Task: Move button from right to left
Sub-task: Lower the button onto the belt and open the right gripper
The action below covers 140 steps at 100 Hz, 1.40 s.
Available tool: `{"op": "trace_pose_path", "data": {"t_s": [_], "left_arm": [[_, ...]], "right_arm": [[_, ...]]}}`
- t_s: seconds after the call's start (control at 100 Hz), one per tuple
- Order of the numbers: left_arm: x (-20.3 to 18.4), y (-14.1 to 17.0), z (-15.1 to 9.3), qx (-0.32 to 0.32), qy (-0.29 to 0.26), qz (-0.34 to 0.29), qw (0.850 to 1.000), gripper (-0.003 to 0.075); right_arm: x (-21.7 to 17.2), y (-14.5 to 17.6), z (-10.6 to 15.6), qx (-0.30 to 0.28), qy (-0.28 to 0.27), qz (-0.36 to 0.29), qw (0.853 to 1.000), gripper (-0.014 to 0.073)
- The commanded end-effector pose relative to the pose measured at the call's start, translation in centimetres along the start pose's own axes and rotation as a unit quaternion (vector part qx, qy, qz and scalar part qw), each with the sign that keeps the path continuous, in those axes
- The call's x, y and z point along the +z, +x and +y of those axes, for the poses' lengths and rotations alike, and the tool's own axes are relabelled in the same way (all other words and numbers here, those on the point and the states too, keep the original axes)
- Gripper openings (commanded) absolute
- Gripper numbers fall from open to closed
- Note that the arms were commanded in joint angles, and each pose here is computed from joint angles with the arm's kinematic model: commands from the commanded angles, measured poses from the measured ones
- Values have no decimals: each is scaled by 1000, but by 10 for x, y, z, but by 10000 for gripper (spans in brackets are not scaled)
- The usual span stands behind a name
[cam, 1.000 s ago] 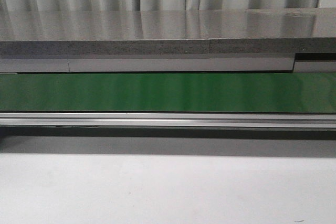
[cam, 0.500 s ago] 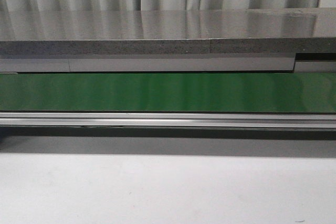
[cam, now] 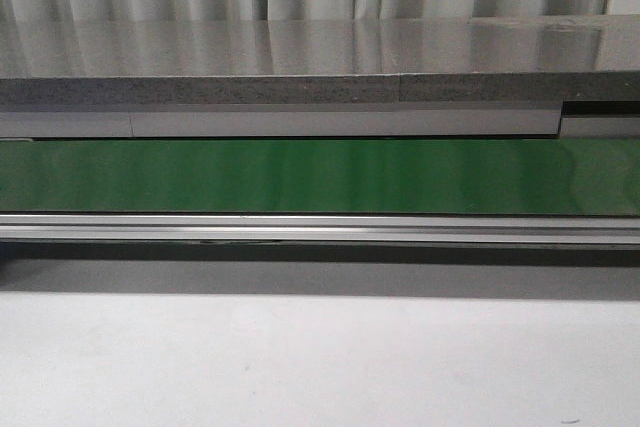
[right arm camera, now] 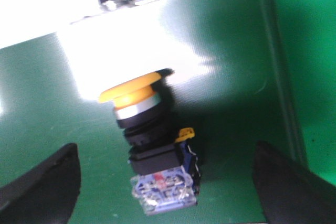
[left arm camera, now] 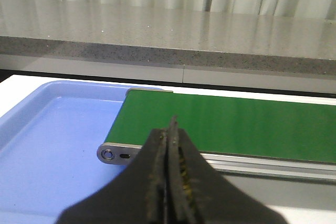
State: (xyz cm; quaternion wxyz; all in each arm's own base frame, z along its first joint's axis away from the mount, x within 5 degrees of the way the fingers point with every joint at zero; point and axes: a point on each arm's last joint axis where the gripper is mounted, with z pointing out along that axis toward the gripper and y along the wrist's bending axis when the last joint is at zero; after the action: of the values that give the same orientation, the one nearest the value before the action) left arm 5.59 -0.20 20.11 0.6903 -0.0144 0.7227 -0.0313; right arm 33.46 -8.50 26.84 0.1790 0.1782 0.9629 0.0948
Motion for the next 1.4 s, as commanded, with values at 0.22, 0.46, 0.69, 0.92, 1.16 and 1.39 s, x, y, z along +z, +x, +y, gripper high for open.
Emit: {"op": "trace_pose_path", "data": {"t_s": [0.22,0.46,0.69,0.92,1.16,1.39], "left_arm": [[0,6,1,-6,-4,-33,999,-20],[0,6,1,-6,-4,-33,999,-20],[0,6,1,-6,-4,-33,999,-20],[0,6,1,-6,-4,-33,999,-20],[0,6,1,-6,-4,-33,999,-20],[0,6,1,-6,-4,-33,999,-20]], "right_arm": [[-67,18,29,-103,-17,-77,992,517],[-90,51,35,-144,10,-118,982,-68],[-104,89,28,-155,25,-167,973,-60],[-119,128,21,-167,40,-225,959,-60],[-124,158,16,-172,41,-267,947,-60],[-122,181,17,-183,32,-288,939,-60]]}}
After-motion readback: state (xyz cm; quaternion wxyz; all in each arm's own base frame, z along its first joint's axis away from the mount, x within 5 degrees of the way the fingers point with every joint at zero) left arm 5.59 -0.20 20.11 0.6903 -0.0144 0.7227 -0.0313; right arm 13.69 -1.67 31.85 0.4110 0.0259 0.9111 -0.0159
